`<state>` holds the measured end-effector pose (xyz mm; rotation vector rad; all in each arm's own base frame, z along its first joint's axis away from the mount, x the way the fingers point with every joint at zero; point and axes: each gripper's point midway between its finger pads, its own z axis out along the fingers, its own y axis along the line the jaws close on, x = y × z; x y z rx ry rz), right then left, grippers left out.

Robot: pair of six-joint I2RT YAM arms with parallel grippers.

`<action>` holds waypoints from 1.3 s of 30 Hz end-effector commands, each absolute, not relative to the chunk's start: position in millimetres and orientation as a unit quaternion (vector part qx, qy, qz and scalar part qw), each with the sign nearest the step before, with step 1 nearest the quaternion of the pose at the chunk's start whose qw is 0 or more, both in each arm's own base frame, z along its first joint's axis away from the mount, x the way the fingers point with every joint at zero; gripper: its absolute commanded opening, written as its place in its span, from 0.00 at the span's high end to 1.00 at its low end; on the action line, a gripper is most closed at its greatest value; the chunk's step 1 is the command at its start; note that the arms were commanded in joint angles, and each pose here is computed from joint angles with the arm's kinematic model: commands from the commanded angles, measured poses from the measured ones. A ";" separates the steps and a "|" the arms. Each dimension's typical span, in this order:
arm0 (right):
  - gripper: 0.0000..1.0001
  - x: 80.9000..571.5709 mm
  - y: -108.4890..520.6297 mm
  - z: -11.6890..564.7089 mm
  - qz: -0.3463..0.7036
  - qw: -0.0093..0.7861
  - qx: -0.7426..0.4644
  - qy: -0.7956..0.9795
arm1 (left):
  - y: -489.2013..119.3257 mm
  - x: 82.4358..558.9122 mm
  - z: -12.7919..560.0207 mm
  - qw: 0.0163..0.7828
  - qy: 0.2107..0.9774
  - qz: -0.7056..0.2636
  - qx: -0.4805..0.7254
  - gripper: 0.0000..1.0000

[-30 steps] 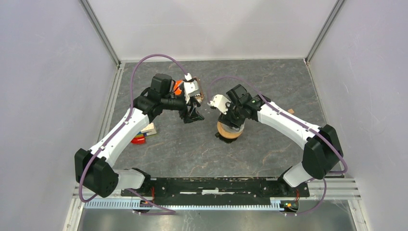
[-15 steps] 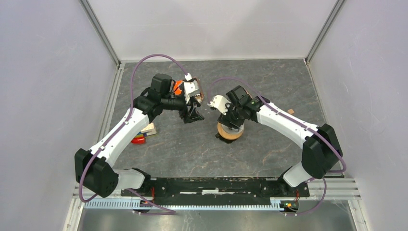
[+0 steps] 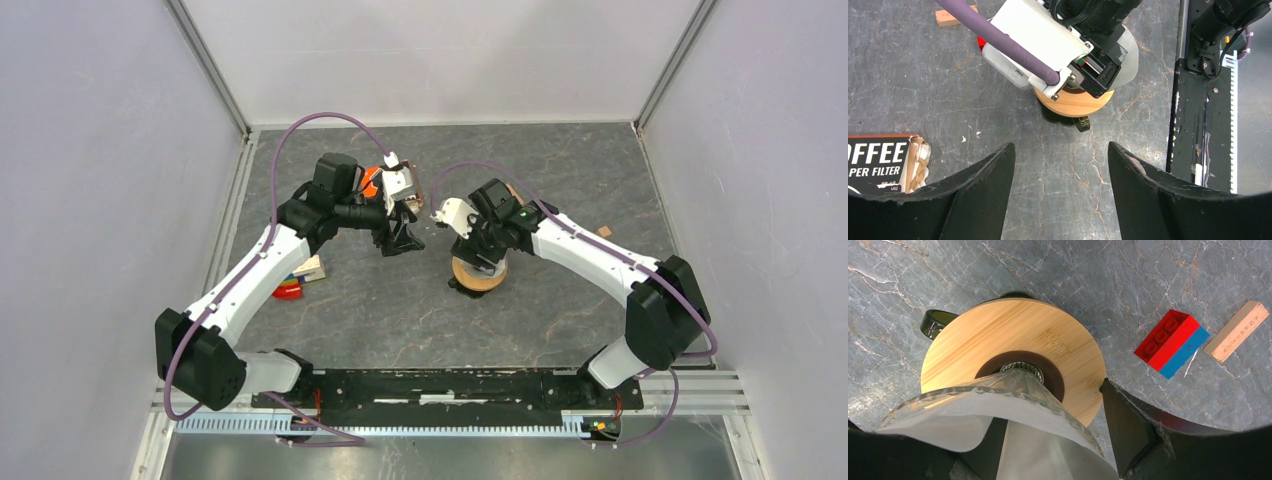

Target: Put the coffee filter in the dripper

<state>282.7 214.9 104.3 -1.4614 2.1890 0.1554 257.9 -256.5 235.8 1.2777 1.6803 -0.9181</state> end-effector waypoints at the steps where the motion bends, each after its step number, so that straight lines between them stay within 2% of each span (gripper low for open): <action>1: 0.26 285.7 214.9 103.1 0.053 0.245 -0.532 0.809 | -258.7 251.0 247.2 0.421 0.642 -0.371 0.522 0.25; 13: 0.23 297.9 221.3 152.7 0.048 0.282 -0.533 0.796 | -259.3 253.9 250.5 0.424 0.639 -0.367 0.527 0.25; 39: 0.22 300.7 222.4 183.9 0.063 0.303 -0.531 0.788 | -286.4 270.5 250.8 0.436 0.634 -0.406 0.493 0.26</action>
